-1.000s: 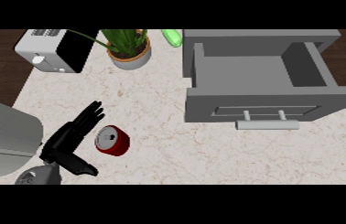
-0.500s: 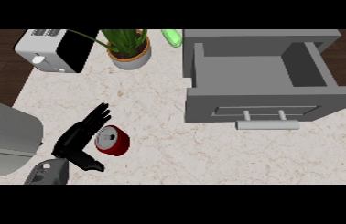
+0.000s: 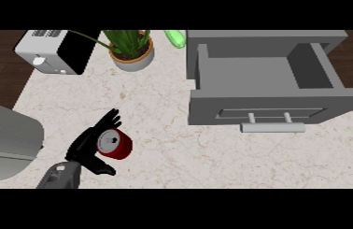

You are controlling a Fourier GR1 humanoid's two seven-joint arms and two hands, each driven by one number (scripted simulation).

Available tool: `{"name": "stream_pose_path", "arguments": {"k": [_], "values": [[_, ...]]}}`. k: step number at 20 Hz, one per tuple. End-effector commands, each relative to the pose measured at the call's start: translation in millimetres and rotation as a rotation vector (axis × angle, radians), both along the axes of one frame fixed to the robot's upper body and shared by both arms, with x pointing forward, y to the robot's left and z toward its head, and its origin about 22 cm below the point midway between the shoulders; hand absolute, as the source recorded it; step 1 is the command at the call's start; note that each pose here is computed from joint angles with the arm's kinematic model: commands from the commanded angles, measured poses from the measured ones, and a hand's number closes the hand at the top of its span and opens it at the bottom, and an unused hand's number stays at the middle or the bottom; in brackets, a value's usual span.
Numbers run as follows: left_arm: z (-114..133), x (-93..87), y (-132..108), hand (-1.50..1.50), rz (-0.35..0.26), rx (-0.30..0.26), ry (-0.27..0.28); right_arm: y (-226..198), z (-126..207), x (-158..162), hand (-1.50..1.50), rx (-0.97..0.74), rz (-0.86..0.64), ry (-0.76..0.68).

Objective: Pick up the can, place it into the drawer and close the drawer

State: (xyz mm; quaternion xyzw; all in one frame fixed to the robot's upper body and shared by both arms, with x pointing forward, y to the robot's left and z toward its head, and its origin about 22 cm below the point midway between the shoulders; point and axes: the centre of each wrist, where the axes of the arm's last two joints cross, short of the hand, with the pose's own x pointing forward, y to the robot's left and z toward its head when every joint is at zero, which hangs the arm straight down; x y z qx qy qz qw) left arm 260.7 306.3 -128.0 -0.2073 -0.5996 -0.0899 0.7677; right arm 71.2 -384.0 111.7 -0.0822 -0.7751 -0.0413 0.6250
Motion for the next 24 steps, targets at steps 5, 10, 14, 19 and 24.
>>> {"name": "stream_pose_path", "arguments": {"k": [5,10,14,19,24], "values": [[5,15.5,-20,1.50,-0.072,-0.119,0.043,8,-2,-13,-1.50,0.020,0.002,0.019],[20,30.1,-42,1.50,-0.147,-0.159,-0.005,9,0,-12,-1.50,0.020,-0.002,0.009],[18,18.6,-52,1.50,-0.235,-0.191,-0.030,13,-4,-13,-1.50,0.027,0.006,0.008],[32,32.0,-54,1.50,0.248,-0.214,-0.112,9,2,-20,-1.50,0.035,-0.021,-0.009],[55,51.0,-61,1.50,0.496,-0.218,-0.171,10,4,-12,-1.50,0.045,-0.020,-0.028]]}}
